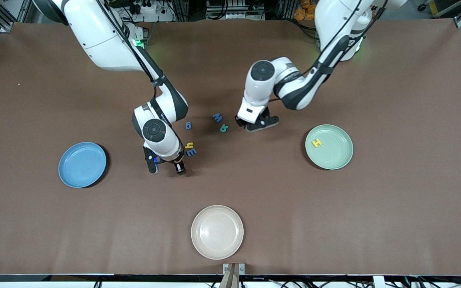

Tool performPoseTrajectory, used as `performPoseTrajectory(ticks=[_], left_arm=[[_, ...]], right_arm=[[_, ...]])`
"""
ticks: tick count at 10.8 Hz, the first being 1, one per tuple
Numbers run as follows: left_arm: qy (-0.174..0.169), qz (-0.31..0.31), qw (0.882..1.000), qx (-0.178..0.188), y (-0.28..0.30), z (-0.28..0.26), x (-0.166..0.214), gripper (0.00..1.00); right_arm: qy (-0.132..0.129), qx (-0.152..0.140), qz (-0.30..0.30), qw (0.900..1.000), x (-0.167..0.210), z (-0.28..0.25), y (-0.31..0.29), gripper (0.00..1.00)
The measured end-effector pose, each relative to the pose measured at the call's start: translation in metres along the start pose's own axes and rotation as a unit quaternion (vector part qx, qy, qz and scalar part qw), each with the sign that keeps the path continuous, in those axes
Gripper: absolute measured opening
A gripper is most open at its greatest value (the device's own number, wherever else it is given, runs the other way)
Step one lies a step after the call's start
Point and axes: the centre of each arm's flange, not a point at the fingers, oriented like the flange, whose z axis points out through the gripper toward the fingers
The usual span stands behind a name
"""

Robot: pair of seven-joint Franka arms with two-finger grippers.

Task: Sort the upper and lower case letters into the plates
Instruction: 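Grasp the q with the left gripper while the right gripper grasps the M, then drop the q with the left gripper while the right gripper carries the M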

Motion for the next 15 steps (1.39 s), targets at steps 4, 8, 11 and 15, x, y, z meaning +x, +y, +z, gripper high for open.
performPoseTrajectory(ticks=[4, 8, 11, 15], left_arm=[[-0.031, 0.092, 0.994, 0.048, -0.082, -0.024, 0.098, 0.42], [-0.045, 0.207, 0.973, 0.094, -0.189, -0.043, 0.182, 0.42], [-0.068, 0.234, 0.965, 0.095, -0.224, -0.023, 0.182, 0.42], [-0.057, 0.235, 0.967, 0.084, -0.232, -0.002, 0.172, 0.42]], right_arm=[[0.000, 0.001, 0.001, 1.000, 0.000, -0.002, 0.000, 0.37], [0.025, 0.002, -0.022, 0.999, 0.013, -0.013, -0.003, 0.37], [0.045, -0.023, -0.077, 0.996, 0.071, -0.033, -0.004, 0.37], [0.054, -0.095, -0.164, 0.980, 0.193, -0.067, 0.015, 0.37]])
